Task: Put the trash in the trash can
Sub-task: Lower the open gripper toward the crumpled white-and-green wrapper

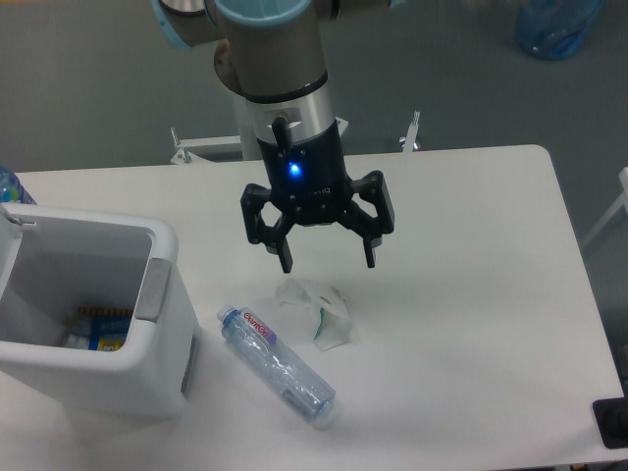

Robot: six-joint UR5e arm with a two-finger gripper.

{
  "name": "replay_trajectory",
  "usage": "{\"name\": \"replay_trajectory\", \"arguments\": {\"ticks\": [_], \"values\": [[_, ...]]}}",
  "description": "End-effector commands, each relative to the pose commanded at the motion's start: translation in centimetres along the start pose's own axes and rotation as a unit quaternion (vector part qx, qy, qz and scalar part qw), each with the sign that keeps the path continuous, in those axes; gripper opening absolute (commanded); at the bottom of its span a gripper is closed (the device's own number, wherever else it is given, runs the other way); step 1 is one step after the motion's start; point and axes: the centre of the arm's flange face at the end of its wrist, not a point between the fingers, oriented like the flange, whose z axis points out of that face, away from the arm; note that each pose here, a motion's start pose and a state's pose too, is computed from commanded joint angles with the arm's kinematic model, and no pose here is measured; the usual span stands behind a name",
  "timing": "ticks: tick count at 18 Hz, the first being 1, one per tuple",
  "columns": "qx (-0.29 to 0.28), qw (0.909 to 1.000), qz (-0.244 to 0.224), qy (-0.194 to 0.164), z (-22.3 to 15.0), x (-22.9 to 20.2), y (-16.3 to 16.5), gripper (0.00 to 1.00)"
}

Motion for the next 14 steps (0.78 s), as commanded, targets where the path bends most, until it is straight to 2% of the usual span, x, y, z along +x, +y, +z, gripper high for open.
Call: {"name": "replay_trajectory", "arguments": {"ticks": [5,14], "values": [[-0.012,0.9998,-0.010,-0.009,0.8,-0.6,0.5,1.00],[-0.055,0.9983,-0.019,0.007,5.9,-0.2,2.9,1.00]]}}
